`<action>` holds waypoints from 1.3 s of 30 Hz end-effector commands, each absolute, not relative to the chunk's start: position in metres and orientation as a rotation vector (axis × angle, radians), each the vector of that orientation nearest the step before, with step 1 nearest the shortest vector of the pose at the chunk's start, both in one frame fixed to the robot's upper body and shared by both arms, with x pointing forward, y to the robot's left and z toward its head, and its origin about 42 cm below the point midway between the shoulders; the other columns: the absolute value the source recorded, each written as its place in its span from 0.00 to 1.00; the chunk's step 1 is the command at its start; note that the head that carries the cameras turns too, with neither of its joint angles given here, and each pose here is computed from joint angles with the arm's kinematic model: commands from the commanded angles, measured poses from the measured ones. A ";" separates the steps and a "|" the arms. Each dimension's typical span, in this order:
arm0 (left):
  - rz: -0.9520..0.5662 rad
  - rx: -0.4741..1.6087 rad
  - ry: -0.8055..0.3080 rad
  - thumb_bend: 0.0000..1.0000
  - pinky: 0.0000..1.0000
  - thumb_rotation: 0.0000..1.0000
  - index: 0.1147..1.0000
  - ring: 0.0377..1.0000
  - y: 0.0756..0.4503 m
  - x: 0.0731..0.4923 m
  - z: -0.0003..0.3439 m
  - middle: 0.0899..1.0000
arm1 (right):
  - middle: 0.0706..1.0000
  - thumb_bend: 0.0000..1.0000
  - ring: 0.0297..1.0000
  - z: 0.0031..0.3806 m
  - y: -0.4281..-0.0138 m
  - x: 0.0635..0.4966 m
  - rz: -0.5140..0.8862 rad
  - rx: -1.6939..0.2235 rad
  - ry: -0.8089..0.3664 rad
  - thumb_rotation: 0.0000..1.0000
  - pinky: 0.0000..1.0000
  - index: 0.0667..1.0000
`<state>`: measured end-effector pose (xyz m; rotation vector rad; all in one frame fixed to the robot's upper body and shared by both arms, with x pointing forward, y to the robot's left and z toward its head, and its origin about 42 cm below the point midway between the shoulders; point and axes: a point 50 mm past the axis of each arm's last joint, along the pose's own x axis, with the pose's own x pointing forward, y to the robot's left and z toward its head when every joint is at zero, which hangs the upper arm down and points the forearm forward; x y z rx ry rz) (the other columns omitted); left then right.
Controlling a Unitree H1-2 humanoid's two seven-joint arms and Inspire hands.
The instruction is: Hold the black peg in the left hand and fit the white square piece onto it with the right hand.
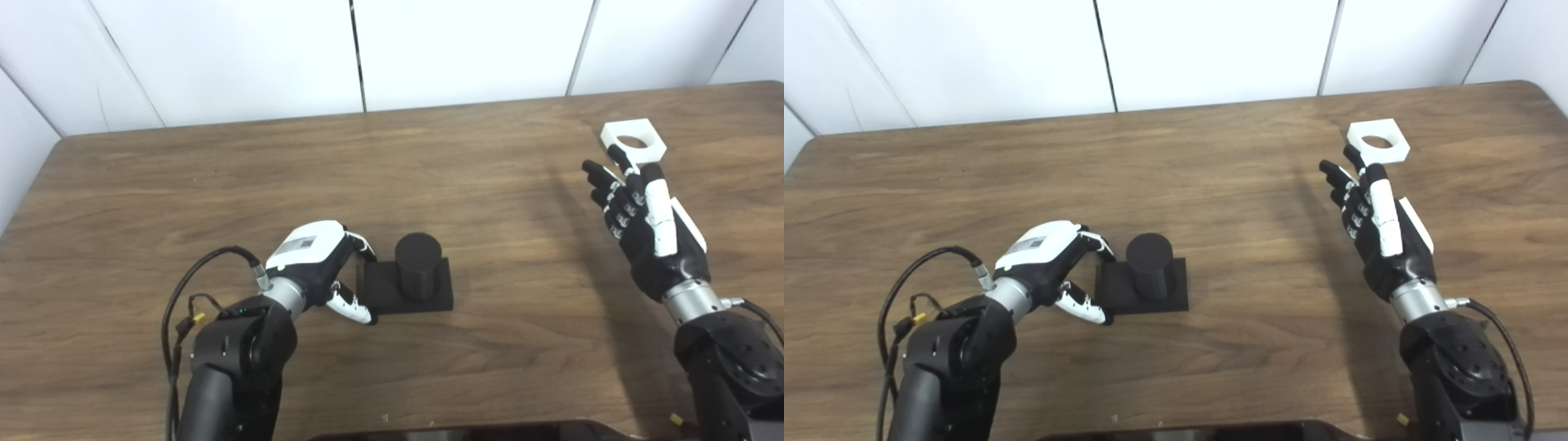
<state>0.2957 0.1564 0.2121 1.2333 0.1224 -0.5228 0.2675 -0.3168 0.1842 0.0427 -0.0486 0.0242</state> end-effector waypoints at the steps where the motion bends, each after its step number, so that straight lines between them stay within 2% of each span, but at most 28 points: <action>1: -0.536 1.273 0.155 0.52 1.00 0.05 0.42 1.00 0.162 0.297 0.202 0.85 | 0.90 0.56 0.97 0.204 -0.315 0.274 0.044 0.044 -0.128 0.98 1.00 1.00; 4: -0.542 1.293 0.150 0.52 1.00 0.05 0.42 1.00 0.163 0.296 0.201 0.86 | 0.91 0.56 0.98 0.210 -0.319 0.277 0.040 0.025 -0.135 0.98 1.00 1.00; 6: -0.543 1.302 0.146 0.52 1.00 0.05 0.42 1.00 0.164 0.295 0.200 0.86 | 0.89 0.59 0.97 0.218 -0.323 0.280 0.025 -0.017 -0.145 0.91 1.00 0.99; 9: -0.542 1.296 0.153 0.52 1.00 0.05 0.42 1.00 0.167 0.294 0.199 0.87 | 0.90 0.61 0.97 0.240 -0.336 0.292 0.030 -0.228 -0.179 0.83 1.00 0.98; 12: -0.547 1.301 0.158 0.52 1.00 0.05 0.42 1.00 0.169 0.294 0.197 0.87 | 0.94 0.67 0.98 0.267 -0.353 0.310 0.027 -0.515 -0.224 0.71 1.00 0.97; 16: -0.545 1.322 0.152 0.52 1.00 0.05 0.42 1.00 0.169 0.293 0.195 0.86 | 0.99 0.83 1.00 0.311 -0.374 0.342 0.024 -0.879 -0.218 0.52 1.00 0.95; 18: -0.542 1.328 0.152 0.52 1.00 0.05 0.42 1.00 0.169 0.293 0.194 0.86 | 1.00 0.88 1.00 0.328 -0.380 0.356 0.039 -0.970 -0.208 0.44 1.00 0.95; 22: -0.532 1.331 0.141 0.52 1.00 0.05 0.42 1.00 0.170 0.291 0.193 0.85 | 0.99 0.91 1.00 0.344 -0.391 0.376 0.055 -1.065 -0.183 0.40 0.99 0.94; 28: -0.531 1.316 0.145 0.52 1.00 0.05 0.42 1.00 0.173 0.287 0.193 0.85 | 0.95 0.91 0.99 0.352 -0.410 0.397 0.034 -1.116 -0.106 0.36 0.92 0.92; 39: -0.546 1.319 0.158 0.52 1.00 0.05 0.42 1.00 0.191 0.283 0.191 0.85 | 0.95 1.00 1.00 0.360 -0.410 0.438 0.089 -1.384 0.078 0.25 0.99 0.91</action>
